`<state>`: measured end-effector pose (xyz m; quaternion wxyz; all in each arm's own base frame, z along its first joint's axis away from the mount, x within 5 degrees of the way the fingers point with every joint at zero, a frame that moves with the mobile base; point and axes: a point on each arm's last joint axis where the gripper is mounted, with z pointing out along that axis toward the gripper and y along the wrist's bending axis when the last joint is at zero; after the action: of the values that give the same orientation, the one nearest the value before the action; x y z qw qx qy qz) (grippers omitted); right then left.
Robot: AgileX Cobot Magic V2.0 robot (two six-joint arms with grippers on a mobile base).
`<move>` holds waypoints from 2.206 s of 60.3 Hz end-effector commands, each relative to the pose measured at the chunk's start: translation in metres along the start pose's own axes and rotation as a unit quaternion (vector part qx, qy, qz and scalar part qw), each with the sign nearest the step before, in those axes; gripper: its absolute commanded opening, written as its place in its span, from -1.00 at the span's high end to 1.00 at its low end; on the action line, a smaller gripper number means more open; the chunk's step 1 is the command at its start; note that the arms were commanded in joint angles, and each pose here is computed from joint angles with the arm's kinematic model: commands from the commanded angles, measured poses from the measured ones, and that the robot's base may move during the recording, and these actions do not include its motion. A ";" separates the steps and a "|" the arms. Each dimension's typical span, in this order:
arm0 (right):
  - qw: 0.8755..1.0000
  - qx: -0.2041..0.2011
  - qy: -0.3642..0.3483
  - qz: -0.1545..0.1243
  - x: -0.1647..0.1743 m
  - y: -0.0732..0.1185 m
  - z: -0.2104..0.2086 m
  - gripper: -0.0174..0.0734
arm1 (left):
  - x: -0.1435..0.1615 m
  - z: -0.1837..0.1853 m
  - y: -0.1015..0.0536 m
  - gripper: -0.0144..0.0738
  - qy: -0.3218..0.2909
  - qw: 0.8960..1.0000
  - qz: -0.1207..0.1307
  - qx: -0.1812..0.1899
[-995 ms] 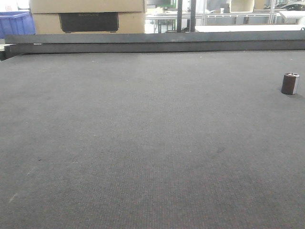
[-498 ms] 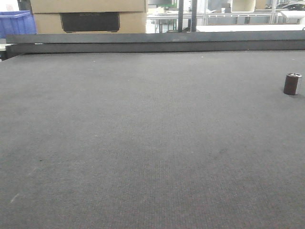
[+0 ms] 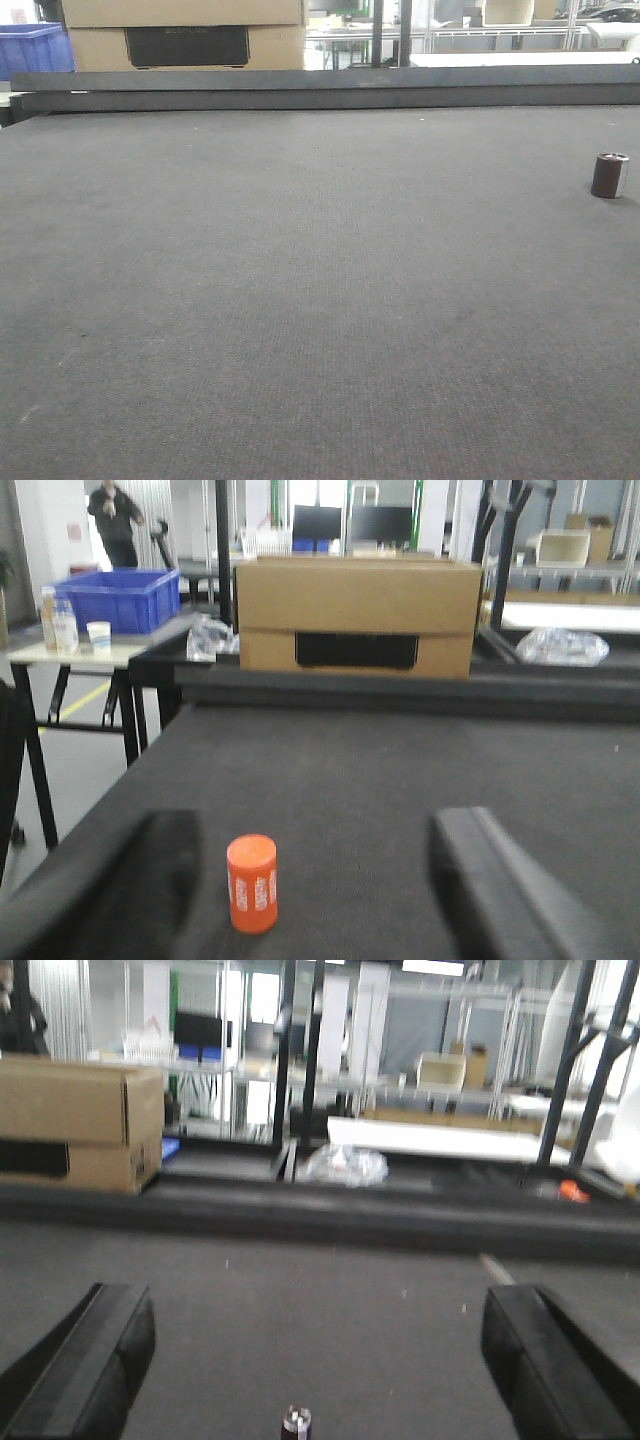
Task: Place cylindrical capacitor in blue bin on shelf
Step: 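Lower the open right gripper over the dark-brown capacitor, then close the right gripper on the brown capacitor and lift it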
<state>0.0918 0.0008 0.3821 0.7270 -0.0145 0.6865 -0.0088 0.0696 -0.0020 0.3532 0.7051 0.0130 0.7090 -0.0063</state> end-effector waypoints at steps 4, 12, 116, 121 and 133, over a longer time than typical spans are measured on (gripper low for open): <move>0.999 0.000 0.042 -0.001 0.009 0.000 0.026 -0.64 | 0.000 0.005 -0.002 -0.70 0.012 1.000 -0.009 0.010; 0.996 -0.001 0.088 -0.001 0.033 0.000 0.055 -0.64 | 0.000 0.005 -0.004 -0.71 0.012 1.000 -0.009 0.026; 0.990 0.046 0.131 0.002 0.289 -0.020 0.271 -0.24 | 0.000 0.005 -0.005 -0.71 0.011 0.999 -0.005 0.033; 0.991 0.046 0.126 0.002 0.287 -0.020 0.274 -0.02 | 0.000 0.005 -0.005 -0.71 0.011 0.999 -0.005 0.033; 0.992 0.046 0.119 0.002 0.282 -0.021 0.286 0.24 | 0.000 0.005 -0.005 -0.71 0.011 0.999 -0.005 0.033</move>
<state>0.3882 -0.0258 0.1141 0.6305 0.0183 0.7749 -0.0396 0.0751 -0.0066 0.3499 0.6897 0.0316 0.7228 -0.0292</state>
